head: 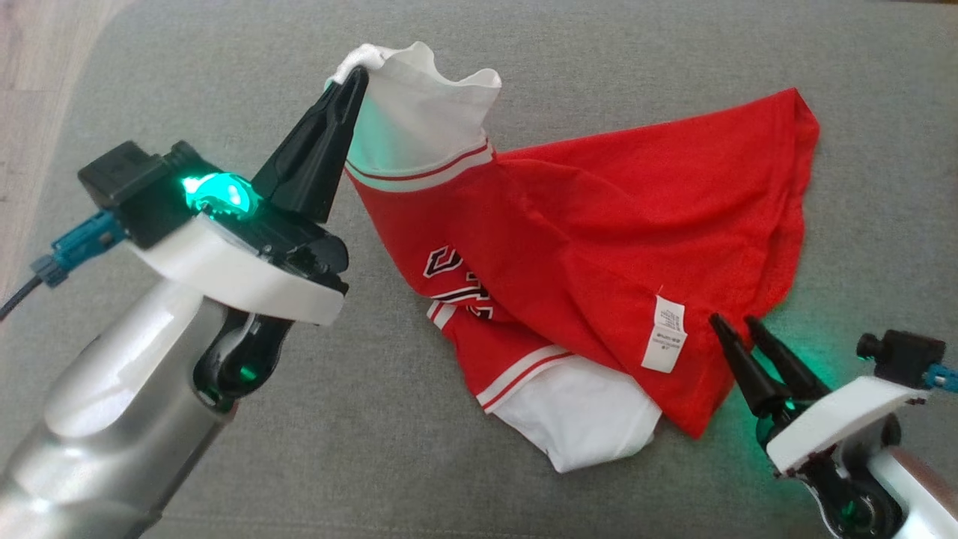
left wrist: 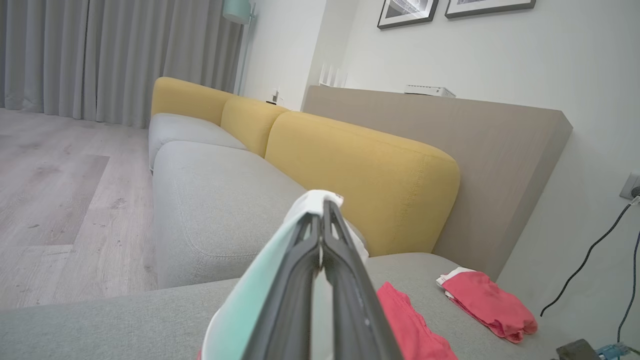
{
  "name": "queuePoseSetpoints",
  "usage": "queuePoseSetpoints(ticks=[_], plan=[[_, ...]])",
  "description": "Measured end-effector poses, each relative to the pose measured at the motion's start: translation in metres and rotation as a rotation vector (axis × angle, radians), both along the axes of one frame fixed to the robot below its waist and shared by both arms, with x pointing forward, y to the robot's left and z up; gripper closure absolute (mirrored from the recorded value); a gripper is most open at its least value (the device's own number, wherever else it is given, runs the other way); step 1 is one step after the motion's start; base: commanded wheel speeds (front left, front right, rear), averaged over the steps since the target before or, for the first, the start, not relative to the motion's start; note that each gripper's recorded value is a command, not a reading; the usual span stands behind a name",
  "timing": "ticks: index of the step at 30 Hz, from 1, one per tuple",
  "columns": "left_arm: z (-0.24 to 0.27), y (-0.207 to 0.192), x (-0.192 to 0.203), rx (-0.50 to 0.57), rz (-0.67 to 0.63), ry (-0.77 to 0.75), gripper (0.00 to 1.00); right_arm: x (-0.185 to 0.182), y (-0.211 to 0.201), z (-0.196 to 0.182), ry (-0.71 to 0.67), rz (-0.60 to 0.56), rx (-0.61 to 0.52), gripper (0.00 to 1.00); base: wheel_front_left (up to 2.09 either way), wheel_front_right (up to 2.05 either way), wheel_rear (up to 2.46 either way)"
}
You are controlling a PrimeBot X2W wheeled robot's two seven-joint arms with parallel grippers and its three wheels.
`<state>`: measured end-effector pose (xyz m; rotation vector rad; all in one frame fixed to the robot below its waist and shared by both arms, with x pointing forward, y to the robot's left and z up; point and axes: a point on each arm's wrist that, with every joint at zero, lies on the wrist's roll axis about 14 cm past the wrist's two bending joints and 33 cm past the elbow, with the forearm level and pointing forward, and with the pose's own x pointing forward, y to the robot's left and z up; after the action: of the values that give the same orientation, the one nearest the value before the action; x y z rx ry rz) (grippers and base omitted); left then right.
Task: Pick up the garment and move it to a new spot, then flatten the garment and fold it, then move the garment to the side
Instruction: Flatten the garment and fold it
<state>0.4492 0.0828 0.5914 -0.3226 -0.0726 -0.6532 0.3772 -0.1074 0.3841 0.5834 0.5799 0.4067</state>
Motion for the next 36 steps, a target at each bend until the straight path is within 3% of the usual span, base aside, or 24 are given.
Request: queuePoseSetpoints(ticks=[5, 11, 16, 25, 34, 36], plan=[[0.002, 0.003, -0.002, -0.001, 0.006, -0.005, 1.0, -0.005, 0.001, -0.01, 0.069, 0.022, 0.008, 0.0, 0.0, 0.0, 0.0], [0.014, 0.003, -0.006, -0.015, 0.004, -0.041, 1.0, 0.005, -0.014, 0.005, -0.01, 0.018, -0.022, 0.0, 0.0, 0.0, 0.0], [0.035, 0.0, -0.012, -0.031, -0.002, -0.099, 1.0, 0.002, 0.0, 0.028, -0.045, 0.033, 0.055, 0.0, 0.0, 0.0, 0.0], [0.041, 0.005, -0.013, -0.026, 0.007, -0.113, 1.0, -0.012, -0.006, -0.009, 0.091, 0.014, 0.03, 0.0, 0.0, 0.0, 0.0], [0.04, 0.009, -0.014, -0.02, 0.019, -0.11, 1.0, 0.006, 0.006, -0.007, 0.104, 0.005, 0.079, 0.0, 0.0, 0.0, 0.0], [0.04, 0.01, -0.015, -0.018, 0.021, -0.111, 1.0, 0.007, 0.009, -0.006, 0.108, 0.006, 0.089, 0.15, 0.0, 0.0, 0.0]])
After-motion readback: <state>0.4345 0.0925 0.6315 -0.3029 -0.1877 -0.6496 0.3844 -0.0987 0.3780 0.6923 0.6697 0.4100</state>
